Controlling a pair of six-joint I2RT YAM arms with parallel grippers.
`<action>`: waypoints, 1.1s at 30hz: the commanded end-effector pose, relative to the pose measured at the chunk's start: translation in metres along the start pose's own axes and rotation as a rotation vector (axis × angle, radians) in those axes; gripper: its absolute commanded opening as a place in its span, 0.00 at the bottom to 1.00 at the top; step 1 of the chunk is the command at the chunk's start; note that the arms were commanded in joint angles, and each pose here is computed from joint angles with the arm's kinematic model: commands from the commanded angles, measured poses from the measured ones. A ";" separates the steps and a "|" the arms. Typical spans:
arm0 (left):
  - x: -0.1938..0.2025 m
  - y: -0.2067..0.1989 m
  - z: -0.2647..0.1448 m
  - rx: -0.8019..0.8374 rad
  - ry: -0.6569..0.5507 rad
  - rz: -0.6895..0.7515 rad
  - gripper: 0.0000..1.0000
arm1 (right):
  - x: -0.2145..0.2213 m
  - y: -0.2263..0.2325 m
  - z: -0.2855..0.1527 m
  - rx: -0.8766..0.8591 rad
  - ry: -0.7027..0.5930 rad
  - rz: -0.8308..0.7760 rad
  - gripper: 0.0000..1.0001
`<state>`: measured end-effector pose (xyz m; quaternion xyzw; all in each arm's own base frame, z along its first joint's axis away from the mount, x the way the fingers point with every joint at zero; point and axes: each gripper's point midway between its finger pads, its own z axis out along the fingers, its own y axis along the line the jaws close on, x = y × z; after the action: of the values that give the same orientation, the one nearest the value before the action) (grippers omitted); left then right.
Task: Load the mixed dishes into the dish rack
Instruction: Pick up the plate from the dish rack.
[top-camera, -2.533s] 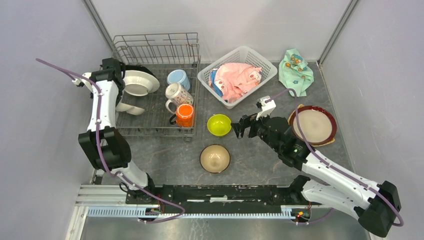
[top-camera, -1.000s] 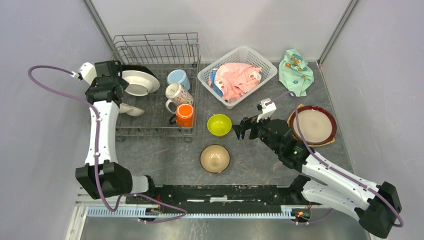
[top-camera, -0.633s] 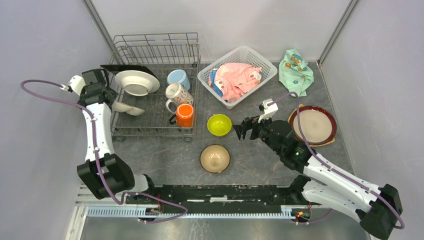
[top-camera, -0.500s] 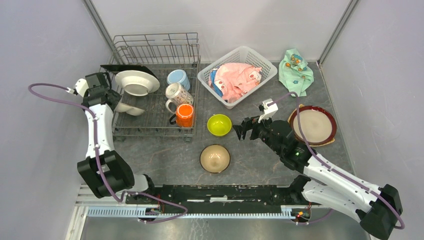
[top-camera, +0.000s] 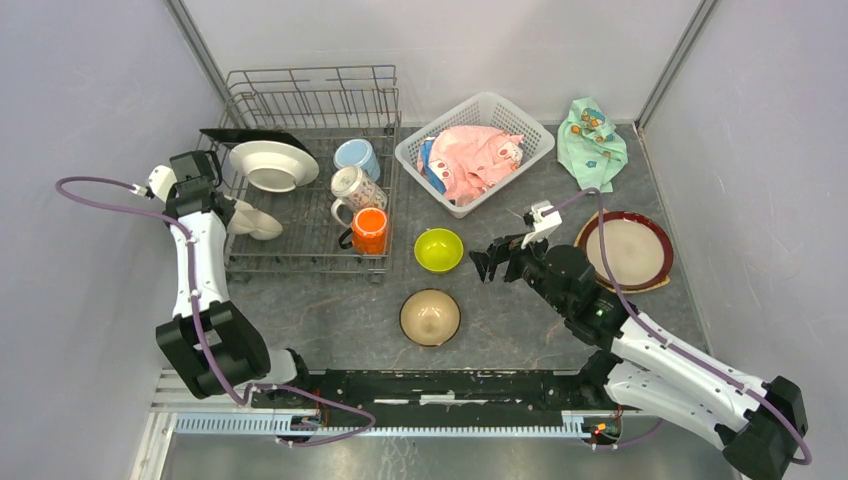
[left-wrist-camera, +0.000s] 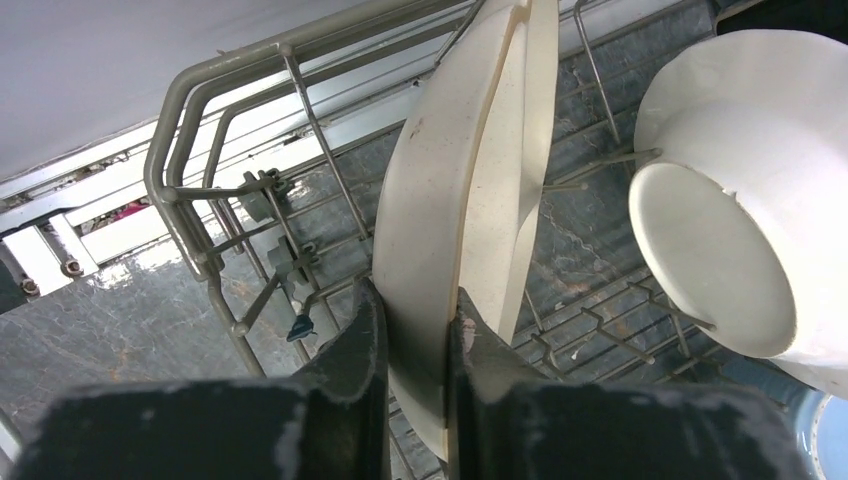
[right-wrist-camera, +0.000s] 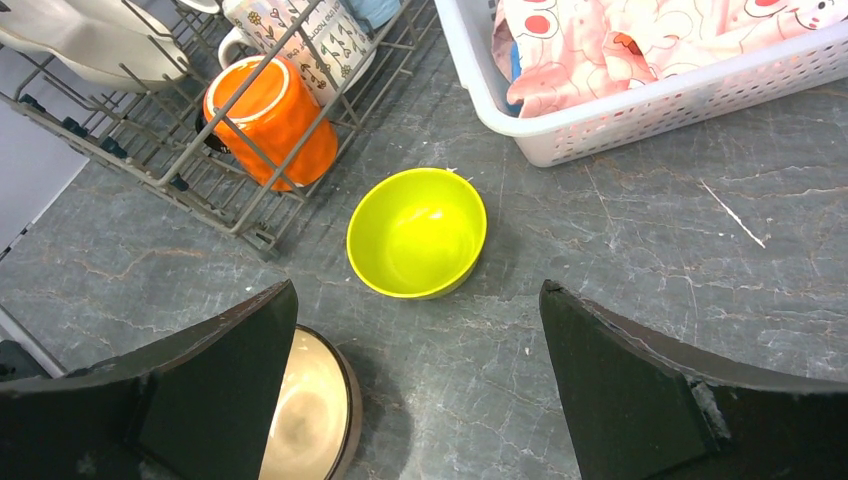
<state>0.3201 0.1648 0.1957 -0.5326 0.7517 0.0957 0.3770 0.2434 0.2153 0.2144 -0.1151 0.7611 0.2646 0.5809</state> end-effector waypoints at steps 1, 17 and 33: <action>-0.025 -0.067 -0.042 0.282 0.018 -0.241 0.02 | -0.012 0.001 -0.002 0.000 -0.051 0.006 0.98; -0.088 -0.079 -0.073 0.150 -0.102 -0.429 0.02 | -0.014 -0.006 -0.005 0.027 -0.065 -0.013 0.98; -0.113 -0.098 -0.086 0.186 -0.103 -0.560 0.02 | -0.008 -0.001 -0.001 0.006 -0.034 -0.016 0.98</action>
<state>0.3227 0.1517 0.2212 -0.6498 0.7004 0.1032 0.2766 0.2439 0.2093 0.2081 -0.1124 0.7650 0.2507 0.5825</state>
